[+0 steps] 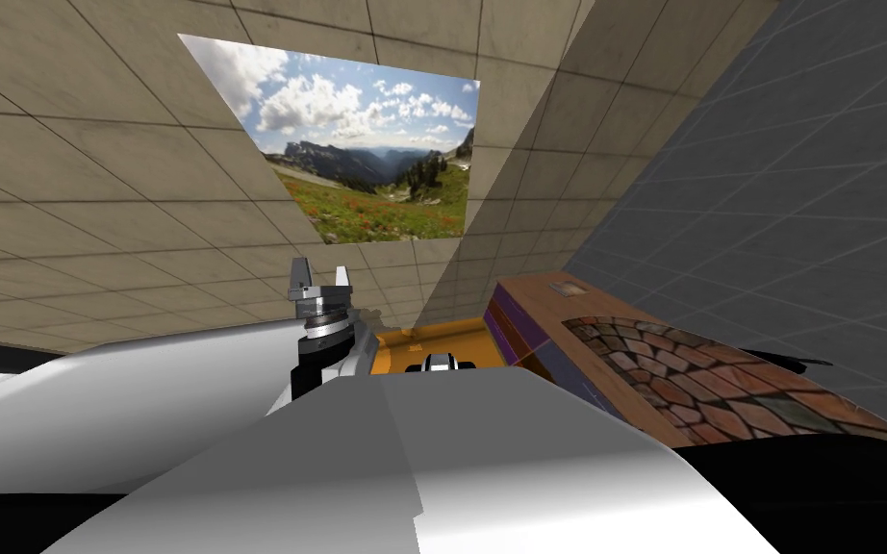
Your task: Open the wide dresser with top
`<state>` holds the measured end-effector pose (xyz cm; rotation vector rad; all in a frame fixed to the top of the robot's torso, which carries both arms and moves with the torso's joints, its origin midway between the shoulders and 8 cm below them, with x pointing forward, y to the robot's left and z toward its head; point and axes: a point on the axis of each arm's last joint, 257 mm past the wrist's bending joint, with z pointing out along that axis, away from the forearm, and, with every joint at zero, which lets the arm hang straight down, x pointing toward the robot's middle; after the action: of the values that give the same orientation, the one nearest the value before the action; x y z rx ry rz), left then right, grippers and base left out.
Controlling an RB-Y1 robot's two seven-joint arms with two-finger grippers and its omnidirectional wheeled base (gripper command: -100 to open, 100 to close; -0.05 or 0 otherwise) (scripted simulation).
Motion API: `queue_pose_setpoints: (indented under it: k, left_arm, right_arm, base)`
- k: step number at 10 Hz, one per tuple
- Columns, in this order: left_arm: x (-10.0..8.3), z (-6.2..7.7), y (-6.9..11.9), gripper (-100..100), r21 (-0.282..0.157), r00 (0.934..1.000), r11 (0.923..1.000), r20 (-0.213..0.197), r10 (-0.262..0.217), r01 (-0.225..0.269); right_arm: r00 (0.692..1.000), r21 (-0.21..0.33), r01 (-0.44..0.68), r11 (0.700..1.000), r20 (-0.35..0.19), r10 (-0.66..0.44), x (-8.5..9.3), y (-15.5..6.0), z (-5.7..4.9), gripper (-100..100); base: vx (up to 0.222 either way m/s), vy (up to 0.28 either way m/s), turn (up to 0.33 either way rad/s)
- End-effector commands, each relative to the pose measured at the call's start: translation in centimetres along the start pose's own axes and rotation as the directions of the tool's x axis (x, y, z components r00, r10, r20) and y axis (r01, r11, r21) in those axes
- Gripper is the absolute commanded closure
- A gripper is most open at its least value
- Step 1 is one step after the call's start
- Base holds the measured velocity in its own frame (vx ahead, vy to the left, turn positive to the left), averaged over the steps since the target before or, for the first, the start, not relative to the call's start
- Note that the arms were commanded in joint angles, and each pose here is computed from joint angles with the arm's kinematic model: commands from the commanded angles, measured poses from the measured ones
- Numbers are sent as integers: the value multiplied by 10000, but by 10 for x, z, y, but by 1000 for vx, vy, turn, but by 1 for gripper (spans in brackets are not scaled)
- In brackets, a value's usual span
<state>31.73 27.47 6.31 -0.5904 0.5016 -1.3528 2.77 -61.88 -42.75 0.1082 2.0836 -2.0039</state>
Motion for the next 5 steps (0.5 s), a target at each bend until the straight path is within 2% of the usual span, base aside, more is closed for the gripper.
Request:
queue_pose_setpoints:
  k: [1, 3, 5]
  left_arm:
    - [0, 0, 0, 0, 1, 10000, 10000, 1, -2, 2]
    - [0, 0, 0, 0, 2, 10000, 10000, 2, -4, 4]
    - [0, 0, 0, 0, 2, 10000, 10000, 3, -5, 5]
  right_arm:
    - [10000, 1, 0, 10000, 1, 0, 0, 0, 0, 100]
    - [10000, -43, -2, 10000, 13, 2, 1, 0, 0, 100]
    - [10000, -87, -3, 10000, 24, 3, 1, 1, -1, 100]
  base:
    - [2, -9, 0]
    - [-15, 127, -10]
    - [7, 194, -10]
